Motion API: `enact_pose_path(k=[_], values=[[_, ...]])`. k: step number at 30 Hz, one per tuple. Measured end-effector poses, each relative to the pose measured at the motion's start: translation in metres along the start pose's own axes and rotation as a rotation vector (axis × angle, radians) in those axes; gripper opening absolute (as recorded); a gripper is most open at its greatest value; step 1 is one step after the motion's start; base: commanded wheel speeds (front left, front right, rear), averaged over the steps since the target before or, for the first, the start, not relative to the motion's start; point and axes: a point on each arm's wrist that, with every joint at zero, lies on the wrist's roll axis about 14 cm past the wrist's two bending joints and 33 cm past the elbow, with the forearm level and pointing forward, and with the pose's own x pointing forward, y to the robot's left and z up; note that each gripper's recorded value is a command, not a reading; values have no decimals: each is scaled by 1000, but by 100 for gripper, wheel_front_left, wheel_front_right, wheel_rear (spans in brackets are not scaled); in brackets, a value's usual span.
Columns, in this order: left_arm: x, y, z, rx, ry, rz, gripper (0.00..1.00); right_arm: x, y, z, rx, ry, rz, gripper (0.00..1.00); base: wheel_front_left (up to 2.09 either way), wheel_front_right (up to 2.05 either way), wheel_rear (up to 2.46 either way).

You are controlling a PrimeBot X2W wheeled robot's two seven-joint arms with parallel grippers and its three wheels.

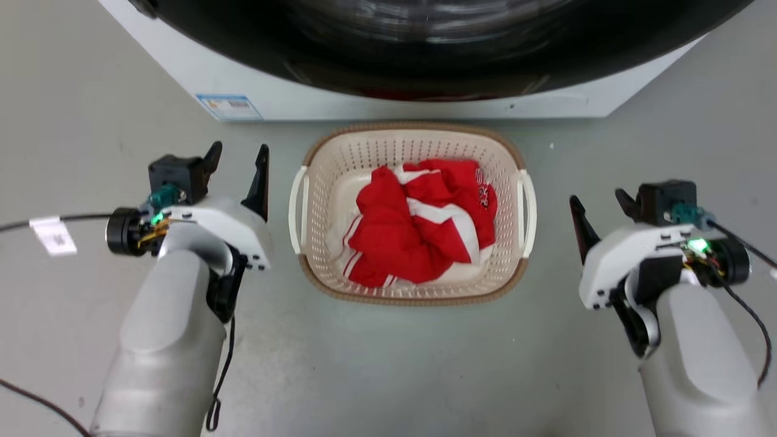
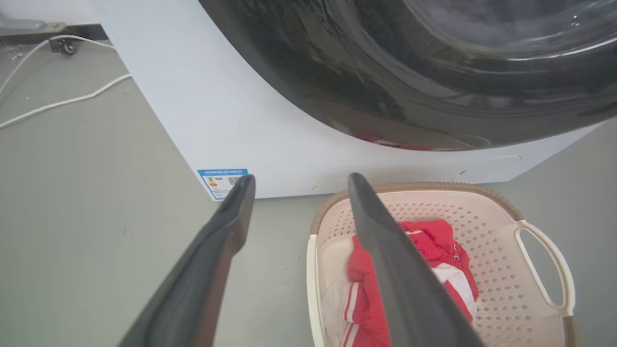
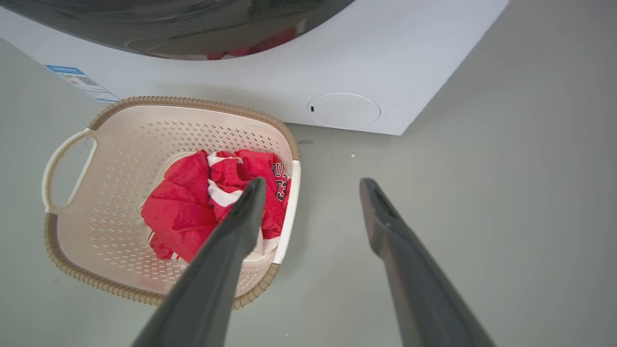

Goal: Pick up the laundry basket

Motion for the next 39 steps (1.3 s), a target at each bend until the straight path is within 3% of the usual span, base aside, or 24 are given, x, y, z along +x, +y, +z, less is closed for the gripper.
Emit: enact_pose_path(k=[9,18,39], values=[[35,0,-70,-38,295,-33,100,52,18,-42,-1,203,69,100,0,0,0],[44,3,-129,-52,568,-82,100,81,26,-86,-7,388,107,100,0,0,0],[71,-11,-193,-77,750,-157,100,114,30,-141,33,565,140,100,0,0,0]])
